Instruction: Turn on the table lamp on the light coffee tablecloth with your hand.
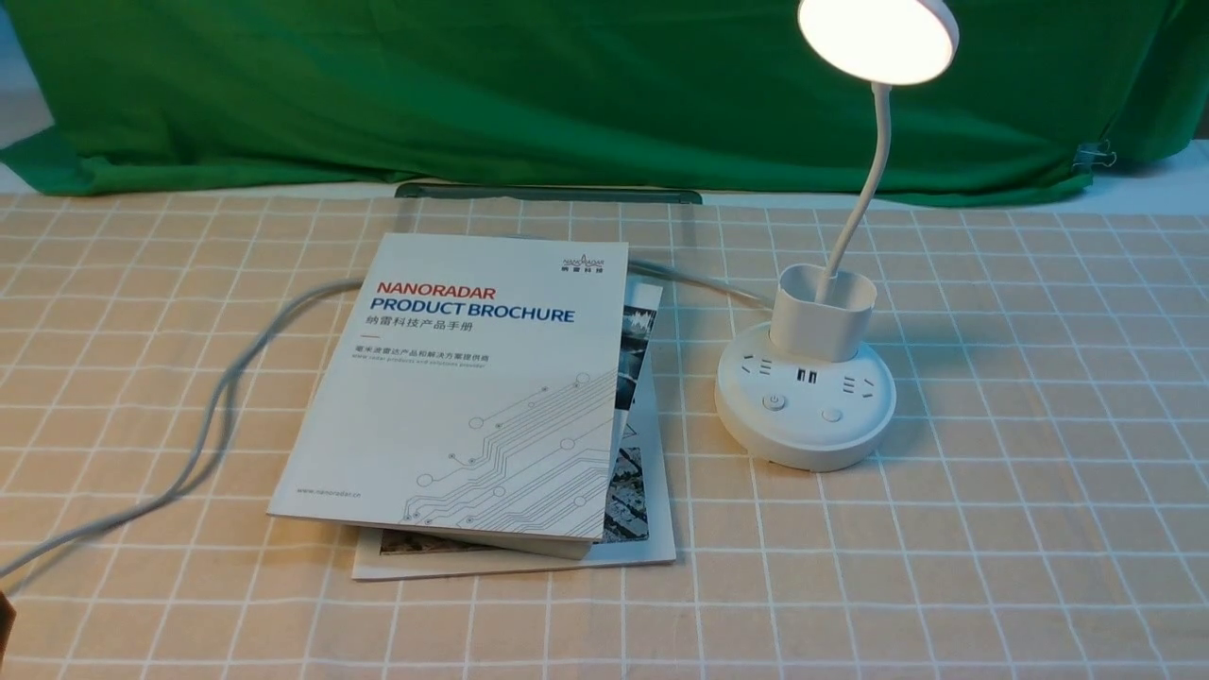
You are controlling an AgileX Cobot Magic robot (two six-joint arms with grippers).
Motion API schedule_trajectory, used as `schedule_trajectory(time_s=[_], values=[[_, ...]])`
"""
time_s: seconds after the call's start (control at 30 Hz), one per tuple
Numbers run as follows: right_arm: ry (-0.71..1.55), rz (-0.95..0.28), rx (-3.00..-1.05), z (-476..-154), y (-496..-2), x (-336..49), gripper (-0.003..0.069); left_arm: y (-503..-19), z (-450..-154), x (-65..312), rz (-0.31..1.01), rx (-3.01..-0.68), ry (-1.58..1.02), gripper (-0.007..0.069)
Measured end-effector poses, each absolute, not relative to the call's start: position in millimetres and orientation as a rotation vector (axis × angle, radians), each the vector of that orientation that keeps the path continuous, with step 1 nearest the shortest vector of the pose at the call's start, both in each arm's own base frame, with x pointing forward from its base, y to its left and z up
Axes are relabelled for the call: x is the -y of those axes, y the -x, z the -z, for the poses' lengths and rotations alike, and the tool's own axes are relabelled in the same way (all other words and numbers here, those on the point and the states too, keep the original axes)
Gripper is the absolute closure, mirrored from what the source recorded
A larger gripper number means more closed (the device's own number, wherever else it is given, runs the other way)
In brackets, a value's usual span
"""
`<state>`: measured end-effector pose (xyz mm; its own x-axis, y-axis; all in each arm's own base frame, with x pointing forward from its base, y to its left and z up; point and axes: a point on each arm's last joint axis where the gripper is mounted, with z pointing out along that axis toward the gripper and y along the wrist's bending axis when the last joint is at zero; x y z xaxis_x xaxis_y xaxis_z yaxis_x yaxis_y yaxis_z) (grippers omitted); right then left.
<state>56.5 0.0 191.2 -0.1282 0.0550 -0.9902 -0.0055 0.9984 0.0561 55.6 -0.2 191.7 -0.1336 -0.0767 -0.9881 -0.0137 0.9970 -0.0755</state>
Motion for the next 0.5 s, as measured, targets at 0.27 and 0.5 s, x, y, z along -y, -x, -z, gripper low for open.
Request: schedule_trajectory(time_s=[0.27, 0.5], values=[[-0.039, -0.052, -1.709, -190.2, -56.4, 0.1, 0.0479, -55.6, -191.7, 0.2, 0.054, -1.704, 0.068, 0.0604], [-0.041, -0.053, -1.710, -190.1, -56.4, 0.1, 0.0466, -55.6, -191.7, 0.2, 0.054, -1.704, 0.068, 0.0604]])
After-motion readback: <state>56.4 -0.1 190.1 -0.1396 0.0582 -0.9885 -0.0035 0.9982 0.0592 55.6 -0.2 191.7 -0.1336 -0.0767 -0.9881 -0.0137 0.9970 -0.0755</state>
